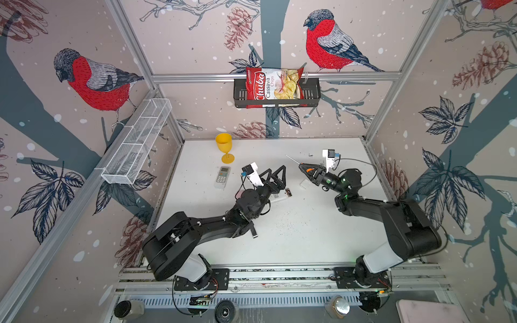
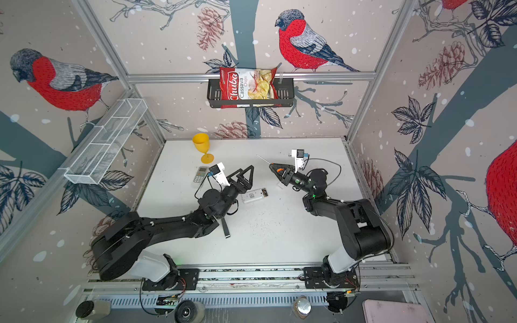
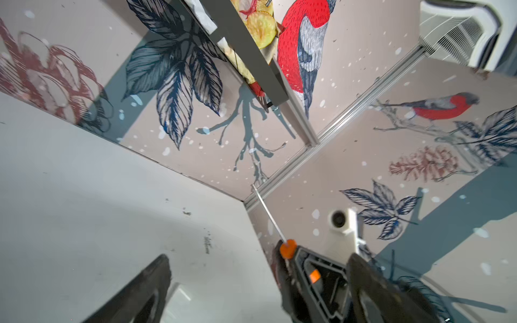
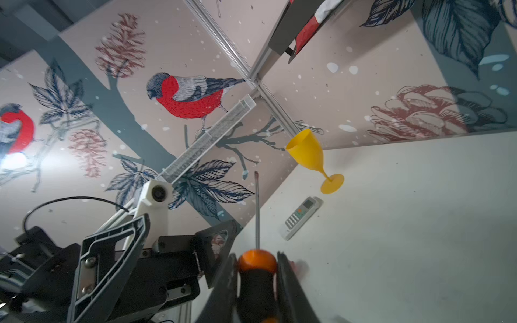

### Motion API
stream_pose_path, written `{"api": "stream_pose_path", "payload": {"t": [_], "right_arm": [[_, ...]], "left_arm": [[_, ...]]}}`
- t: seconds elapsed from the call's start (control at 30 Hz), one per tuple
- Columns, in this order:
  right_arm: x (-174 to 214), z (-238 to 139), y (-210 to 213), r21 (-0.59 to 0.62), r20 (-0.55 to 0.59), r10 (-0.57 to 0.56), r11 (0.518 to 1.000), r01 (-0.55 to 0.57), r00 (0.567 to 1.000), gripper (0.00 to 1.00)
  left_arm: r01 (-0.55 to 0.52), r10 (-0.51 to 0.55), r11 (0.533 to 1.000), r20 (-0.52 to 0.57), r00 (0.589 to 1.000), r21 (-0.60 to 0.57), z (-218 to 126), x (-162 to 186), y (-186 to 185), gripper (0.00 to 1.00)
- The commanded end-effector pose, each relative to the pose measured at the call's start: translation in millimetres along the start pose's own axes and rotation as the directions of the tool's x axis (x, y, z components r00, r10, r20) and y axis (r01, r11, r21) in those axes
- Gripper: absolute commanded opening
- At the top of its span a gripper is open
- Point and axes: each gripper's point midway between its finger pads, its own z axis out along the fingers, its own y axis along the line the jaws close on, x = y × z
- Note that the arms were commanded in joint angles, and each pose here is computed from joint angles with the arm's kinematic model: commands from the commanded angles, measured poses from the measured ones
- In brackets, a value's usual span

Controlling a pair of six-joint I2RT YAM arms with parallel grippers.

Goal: Unload the batteries from the remote control
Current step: 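Lower the screwdriver toward the opened remote with the right gripper while the left gripper descends, then insert the screwdriver tip into the battery compartment with the right gripper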

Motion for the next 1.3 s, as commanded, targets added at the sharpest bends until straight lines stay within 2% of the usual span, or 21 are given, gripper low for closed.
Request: {"api": "stream_pose_path", "payload": {"t": [0.0, 0.17, 0.3, 0.4, 0.6, 0.7, 0.83, 1.07, 1.2, 1.27], "right_arm": [[42, -10, -38, 0.226, -0.252, -0.039, 0.969, 0.098, 0.967, 0.0], [52, -27, -56, 0.377, -0.406, 0.015, 0.914, 0.152, 0.914, 0.0], [62, -33, -65, 0.428, -0.484, 0.097, 0.893, 0.139, 0.87, 0.0], [69, -38, -71, 0.474, -0.53, 0.139, 0.867, 0.156, 0.836, 0.0], [84, -39, -78, 0.486, -0.607, 0.14, 0.844, 0.226, 0.782, 0.0], [92, -40, -86, 0.497, -0.632, 0.151, 0.831, 0.248, 0.76, 0.0], [97, -40, -90, 0.509, -0.63, 0.157, 0.823, 0.252, 0.76, 0.0], [101, -41, -89, 0.506, -0.605, 0.145, 0.829, 0.237, 0.783, 0.0], [99, -42, -90, 0.508, -0.588, 0.133, 0.829, 0.236, 0.798, 0.0], [97, -41, -90, 0.505, -0.581, 0.127, 0.831, 0.234, 0.804, 0.0]], "left_arm": [[-0.249, 0.228, 0.962, -0.178, 0.957, -0.107, -3, 24, 29, 0.96], [-0.45, 0.378, 0.881, -0.353, 0.856, -0.149, -6, 35, 57, 0.96], [-0.532, 0.42, 0.828, -0.435, 0.797, -0.175, -13, 43, 82, 0.96], [-0.555, 0.416, 0.812, -0.486, 0.768, -0.182, -21, 49, 98, 0.96], [-0.563, 0.377, 0.811, -0.593, 0.711, -0.16, -40, 80, 122, 0.96], [-0.577, 0.345, 0.804, -0.68, 0.647, -0.142, -54, 104, 137, 0.95], [-0.609, 0.332, 0.781, -0.735, 0.591, -0.137, -66, 126, 152, 0.95], [-0.691, 0.334, 0.712, -0.803, 0.493, -0.128, -62, 156, 171, 0.96], [-0.703, 0.328, 0.699, -0.812, 0.482, -0.135, -60, 161, 178, 0.96], [-0.72, 0.322, 0.674, -0.813, 0.486, -0.163, -61, 159, 185, 0.96]]}}
